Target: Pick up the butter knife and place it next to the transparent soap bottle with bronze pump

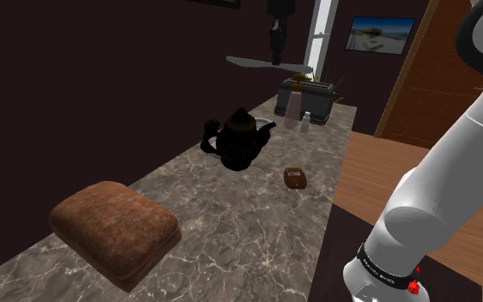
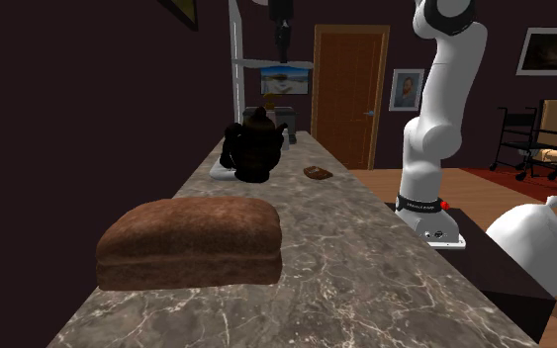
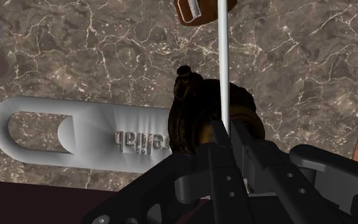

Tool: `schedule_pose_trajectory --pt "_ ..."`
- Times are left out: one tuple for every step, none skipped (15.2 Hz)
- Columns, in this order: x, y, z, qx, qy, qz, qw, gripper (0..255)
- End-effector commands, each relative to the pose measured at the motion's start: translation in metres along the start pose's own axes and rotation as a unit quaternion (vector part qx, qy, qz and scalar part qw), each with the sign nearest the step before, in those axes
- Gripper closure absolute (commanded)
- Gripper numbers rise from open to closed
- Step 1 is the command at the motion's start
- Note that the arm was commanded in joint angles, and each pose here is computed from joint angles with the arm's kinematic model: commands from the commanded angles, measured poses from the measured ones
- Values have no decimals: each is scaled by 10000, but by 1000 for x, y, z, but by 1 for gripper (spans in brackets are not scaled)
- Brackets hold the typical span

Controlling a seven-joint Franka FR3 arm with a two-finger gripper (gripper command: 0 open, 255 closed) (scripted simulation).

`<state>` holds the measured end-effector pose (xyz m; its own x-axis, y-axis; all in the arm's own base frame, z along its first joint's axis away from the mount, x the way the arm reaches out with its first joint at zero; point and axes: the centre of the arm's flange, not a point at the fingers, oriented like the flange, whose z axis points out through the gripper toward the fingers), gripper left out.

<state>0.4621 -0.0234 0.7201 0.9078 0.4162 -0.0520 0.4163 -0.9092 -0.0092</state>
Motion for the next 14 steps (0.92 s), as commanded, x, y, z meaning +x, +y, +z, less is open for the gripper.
schedule_pose_trajectory --pt "-11 24 1 1 0 -9 10000 255" --pt "-17 36 2 1 0 -9 10000 255" --pt "-22 48 2 0 0 -9 10000 255" --pt "-28 59 2 0 0 -9 10000 255" --pt "-34 71 2 0 0 -9 10000 255" --pt "-40 83 2 0 0 -9 10000 255" --pt "-46 95 3 0 0 -9 10000 255" --pt "-52 107 3 1 0 -9 10000 255" --pt "-58 118 3 1 0 -9 10000 255" --pt "-64 130 3 0 0 -9 10000 255" --pt "-70 142 3 0 0 -9 10000 255" --pt "-76 154 4 0 0 -9 10000 255" --pt "-82 166 4 0 0 -9 10000 255" --pt "-88 177 4 0 0 -9 10000 255"
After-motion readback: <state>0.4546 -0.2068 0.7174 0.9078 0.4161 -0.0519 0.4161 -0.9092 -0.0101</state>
